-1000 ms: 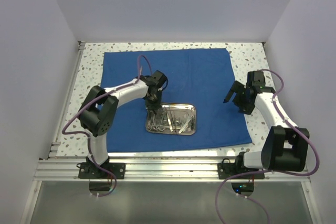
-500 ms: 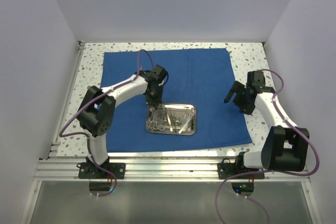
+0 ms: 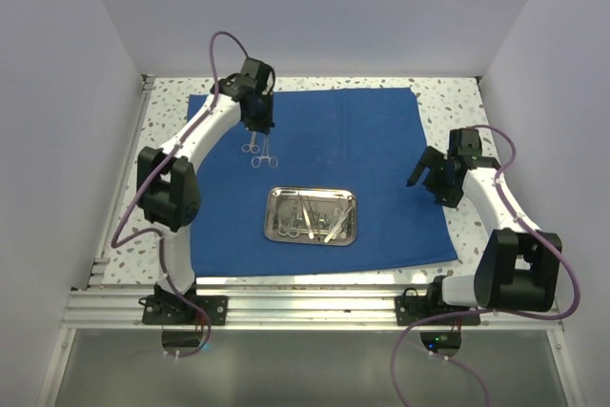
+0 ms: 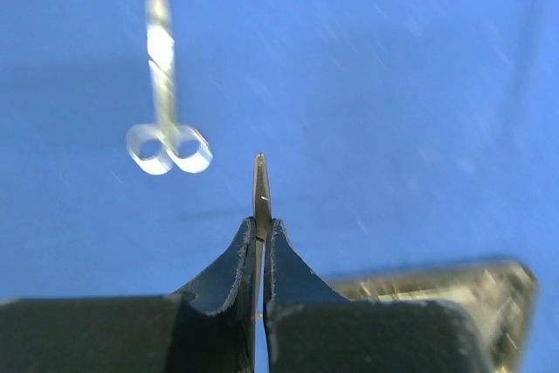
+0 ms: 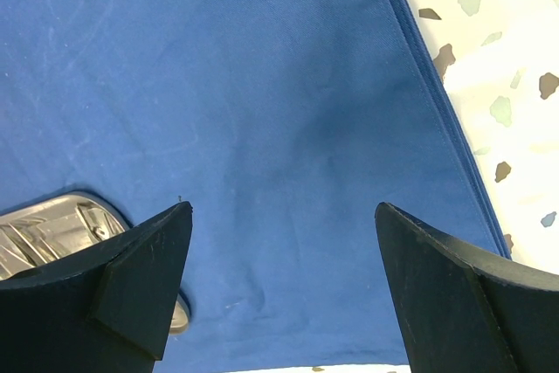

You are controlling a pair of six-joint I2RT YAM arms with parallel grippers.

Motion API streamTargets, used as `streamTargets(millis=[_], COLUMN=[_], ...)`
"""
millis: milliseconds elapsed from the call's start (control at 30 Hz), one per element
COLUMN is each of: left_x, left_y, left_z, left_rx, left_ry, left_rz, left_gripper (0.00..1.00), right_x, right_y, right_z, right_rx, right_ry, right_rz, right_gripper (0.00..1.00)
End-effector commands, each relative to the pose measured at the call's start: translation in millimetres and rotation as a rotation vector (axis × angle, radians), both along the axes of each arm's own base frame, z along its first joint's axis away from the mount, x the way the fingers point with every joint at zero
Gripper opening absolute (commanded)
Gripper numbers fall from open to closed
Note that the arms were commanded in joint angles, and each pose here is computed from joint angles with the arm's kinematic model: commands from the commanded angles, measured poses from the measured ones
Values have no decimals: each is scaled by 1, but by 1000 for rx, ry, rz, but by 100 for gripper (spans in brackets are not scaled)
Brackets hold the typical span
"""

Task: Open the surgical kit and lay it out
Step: Place the medical item in the surgical kit, then pick up the medical item from the container.

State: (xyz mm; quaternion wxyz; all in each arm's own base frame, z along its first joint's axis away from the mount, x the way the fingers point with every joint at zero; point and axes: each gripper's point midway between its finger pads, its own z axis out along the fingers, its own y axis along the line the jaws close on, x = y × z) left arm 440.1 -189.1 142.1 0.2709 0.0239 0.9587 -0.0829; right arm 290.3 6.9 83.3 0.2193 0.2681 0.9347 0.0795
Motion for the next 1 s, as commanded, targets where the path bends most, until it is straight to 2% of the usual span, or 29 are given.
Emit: streamTargets(millis=[0, 33, 67, 100, 133, 167, 200, 233, 267, 333, 400, 433, 467, 533, 567, 767, 967], left_x=[46, 63, 72, 79, 91, 96, 99, 100, 99, 90, 78, 64, 54, 23, 11, -72, -110], left_y=[19, 22, 26, 29, 34, 36, 40, 42, 46, 48, 45, 42, 34, 14, 6, -41, -61], left_z=[-4, 8, -7, -10, 1, -14, -16, -18, -19, -25, -7, -17, 2, -8, 3, -19, -46], left_rx=[57, 63, 86, 103, 116, 141, 148, 150, 146, 147, 113, 99, 75, 64, 52, 15, -26], left_ry=[-77, -130, -110, -112, -142, -124, -125, -121, -112, -84, -106, -77, -107, -63, -75, 28, 116], left_rz=[-3, 12, 24, 26, 45, 53, 60, 70, 86, 85, 84, 66, 47, -19, -45, -206, -276], left_gripper=[0, 0, 0, 5, 29, 44, 53, 77, 81, 82, 82, 80, 79, 75, 73, 65, 59], right_x=[8, 8, 8, 7, 7, 6, 6, 4, 3, 1, -1, -2, -2, -2, -1, 2, 1], right_y=[-2, -1, -1, -1, -2, -1, -2, -2, -2, -2, -1, -1, -1, 0, 0, 0, 0], right_z=[18, 19, 19, 19, 20, 20, 20, 20, 20, 19, 17, 14, 14, 12, 11, 8, 1], right_rx=[-6, -4, -4, -5, -5, -7, -9, -10, -11, -12, -10, -7, -5, -1, -2, -1, -4], right_ry=[-44, -47, -49, -47, -47, -47, -47, -45, -45, -41, -39, -33, -32, -29, -29, -30, -16], right_rz=[-8, -8, -8, -7, -9, -7, -8, -8, -7, -4, -3, -4, -5, -2, -1, 5, 11], right_gripper=[90, 90, 90, 90, 90, 90, 90, 90, 90, 90, 90, 90, 90, 90, 90, 90, 90])
